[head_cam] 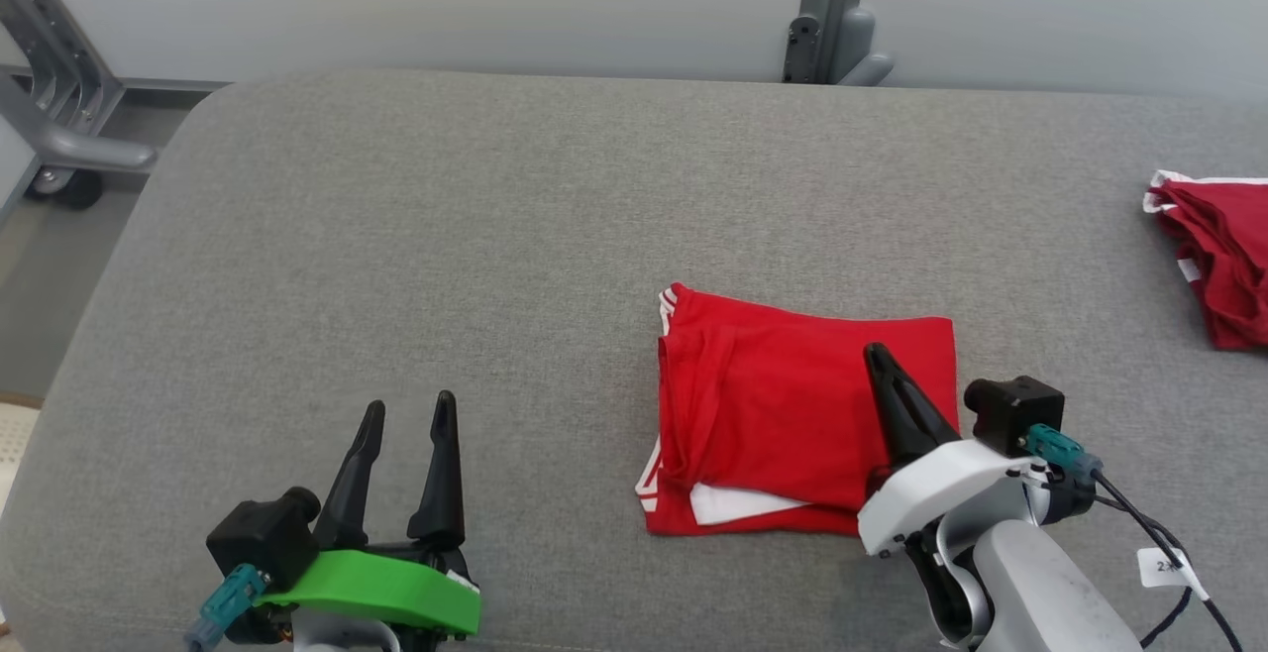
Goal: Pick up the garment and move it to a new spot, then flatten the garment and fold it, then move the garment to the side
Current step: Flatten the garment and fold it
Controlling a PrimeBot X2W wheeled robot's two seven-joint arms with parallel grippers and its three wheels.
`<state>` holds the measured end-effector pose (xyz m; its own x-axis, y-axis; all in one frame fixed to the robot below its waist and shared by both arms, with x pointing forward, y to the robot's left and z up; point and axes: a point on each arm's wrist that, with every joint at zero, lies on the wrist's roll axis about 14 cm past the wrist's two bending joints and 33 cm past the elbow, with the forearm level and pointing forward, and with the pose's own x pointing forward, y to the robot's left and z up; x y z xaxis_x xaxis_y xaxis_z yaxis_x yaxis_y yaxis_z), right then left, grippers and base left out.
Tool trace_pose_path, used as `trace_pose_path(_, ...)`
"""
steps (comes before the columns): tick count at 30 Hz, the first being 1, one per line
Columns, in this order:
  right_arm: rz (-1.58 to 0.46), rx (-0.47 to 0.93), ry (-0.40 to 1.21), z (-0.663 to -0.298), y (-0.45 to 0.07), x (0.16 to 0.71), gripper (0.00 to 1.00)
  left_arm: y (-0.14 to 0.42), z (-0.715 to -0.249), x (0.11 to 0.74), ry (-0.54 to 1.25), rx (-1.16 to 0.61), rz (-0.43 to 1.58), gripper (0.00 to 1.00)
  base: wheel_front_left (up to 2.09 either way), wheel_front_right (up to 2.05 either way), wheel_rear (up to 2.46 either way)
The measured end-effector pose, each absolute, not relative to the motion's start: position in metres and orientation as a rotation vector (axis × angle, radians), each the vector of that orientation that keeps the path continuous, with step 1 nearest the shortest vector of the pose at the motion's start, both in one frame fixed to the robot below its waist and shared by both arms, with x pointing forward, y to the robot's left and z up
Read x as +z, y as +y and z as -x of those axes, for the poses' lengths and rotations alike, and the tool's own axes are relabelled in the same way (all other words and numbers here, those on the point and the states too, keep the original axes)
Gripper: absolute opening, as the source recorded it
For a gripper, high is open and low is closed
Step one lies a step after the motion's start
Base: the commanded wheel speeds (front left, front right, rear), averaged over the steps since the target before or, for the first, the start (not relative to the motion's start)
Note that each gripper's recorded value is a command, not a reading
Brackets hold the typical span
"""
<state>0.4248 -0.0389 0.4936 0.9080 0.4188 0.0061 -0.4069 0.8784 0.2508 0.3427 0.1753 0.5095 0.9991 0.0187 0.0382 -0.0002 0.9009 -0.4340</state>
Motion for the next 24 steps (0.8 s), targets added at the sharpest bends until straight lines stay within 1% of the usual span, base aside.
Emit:
trace_pose_path(13,-0.261,0.586,0.261,-0.441,0.033,0.445,0.0,0.205,-0.334,0.504,-0.045,0.118,0.446,1.0,0.0,0.0,0.0)
trace_pose_path(17,-0.236,0.634,0.301,-0.449,0.053,0.436,0.0,0.213,-0.331,0.5,-0.037,0.155,0.444,1.0,0.0,0.0,0.0)
trace_pose_path(24,-0.215,0.681,0.314,-0.457,0.073,0.435,0.0,0.222,-0.327,0.496,-0.032,0.19,0.441,1.0,0.0,0.0,0.0)
